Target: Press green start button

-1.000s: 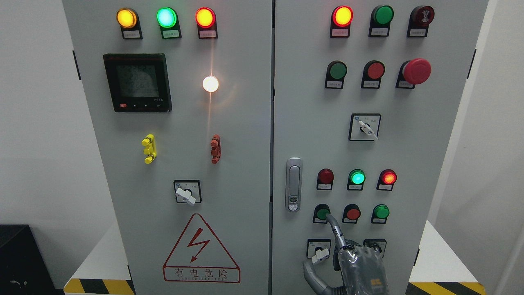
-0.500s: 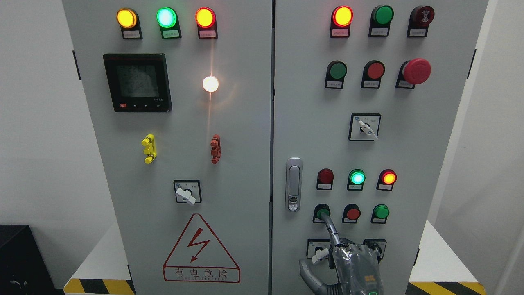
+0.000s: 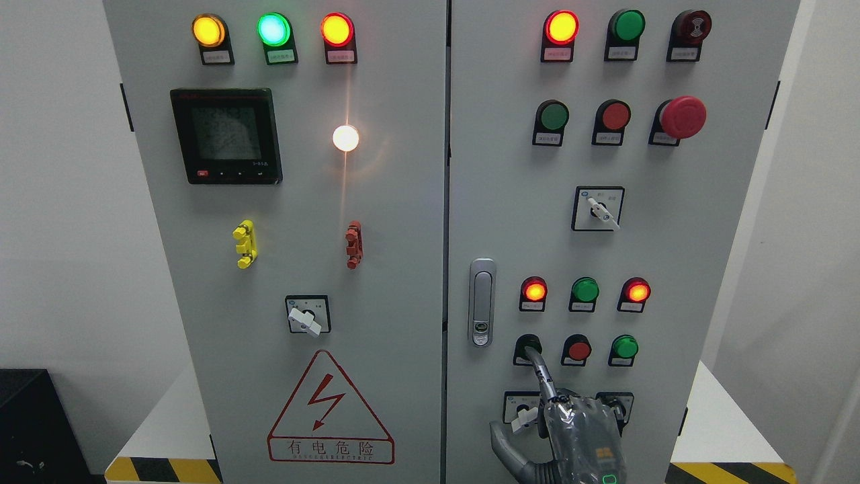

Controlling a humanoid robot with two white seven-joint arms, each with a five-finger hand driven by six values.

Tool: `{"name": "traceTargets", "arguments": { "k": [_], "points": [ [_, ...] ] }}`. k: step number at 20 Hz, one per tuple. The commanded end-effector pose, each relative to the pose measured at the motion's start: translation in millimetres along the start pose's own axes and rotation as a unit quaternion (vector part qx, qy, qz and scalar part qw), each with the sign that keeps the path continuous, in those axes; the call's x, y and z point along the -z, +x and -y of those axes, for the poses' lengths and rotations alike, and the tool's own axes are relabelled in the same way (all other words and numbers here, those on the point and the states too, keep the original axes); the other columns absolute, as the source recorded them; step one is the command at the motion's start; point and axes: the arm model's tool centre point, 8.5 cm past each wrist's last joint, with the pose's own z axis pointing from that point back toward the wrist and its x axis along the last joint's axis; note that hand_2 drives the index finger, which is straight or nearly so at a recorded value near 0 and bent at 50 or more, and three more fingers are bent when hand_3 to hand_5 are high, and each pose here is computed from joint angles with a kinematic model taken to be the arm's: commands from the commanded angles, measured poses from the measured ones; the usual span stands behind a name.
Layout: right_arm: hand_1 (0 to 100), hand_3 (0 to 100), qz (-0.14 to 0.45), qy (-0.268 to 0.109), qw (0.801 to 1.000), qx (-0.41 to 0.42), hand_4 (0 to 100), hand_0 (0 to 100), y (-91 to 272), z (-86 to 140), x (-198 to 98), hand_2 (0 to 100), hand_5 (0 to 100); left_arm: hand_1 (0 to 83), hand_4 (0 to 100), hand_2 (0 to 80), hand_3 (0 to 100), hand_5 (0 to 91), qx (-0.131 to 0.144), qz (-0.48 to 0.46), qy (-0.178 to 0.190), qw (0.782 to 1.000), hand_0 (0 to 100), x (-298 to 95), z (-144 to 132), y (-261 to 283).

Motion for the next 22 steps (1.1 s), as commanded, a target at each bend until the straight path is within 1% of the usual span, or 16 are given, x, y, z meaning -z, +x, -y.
{"name": "traceTargets", "arguments": {
  "k": [1,7,11,17,20,22],
  "points": [
    [32,95,-0.005,0.007,1.0,0.0,86,33,-2.6,-4.3,0.6,0,98,55.6,0,0.0,0,0.0,0.0,0.025,-0.003,1.0,12,0.8,2.0,24.3],
    [32,95,0.003,-0.004,1.0,0.007,86,34,1.0,2.3,2.5,0,98,55.6,0,0.0,0,0.0,0.0,0.025,-0.003,1.0,12,0.8,2.0,24.3],
    [34,95,0.008,-0.017,1.0,0.009,86,39,4.5,11.4,1.9,2,97,55.6,0,0.0,0,0.0,0.0,0.025,-0.003,1.0,12,0.8,2.0,24.3],
    [36,95,0.011,-0.02,1.0,0.011,86,42,7.2,15.2,-7.4,5,96,55.6,0,0.0,0,0.0,0.0,0.025,-0.003,1.0,12,0.8,2.0,24.3],
    [37,96,0.014,-0.027,0.999,0.011,86,43,9.5,20.8,-10.4,6,96,55.6,0,0.0,0,0.0,0.0,0.025,-0.003,1.0,12,0.8,2.0,24.3],
    [37,96,0.016,-0.034,0.999,0.025,86,44,10.5,25.4,-12.9,6,96,55.6,0,0.0,0,0.0,0.0,0.025,-0.003,1.0,12,0.8,2.0,24.3]
  ]
}}
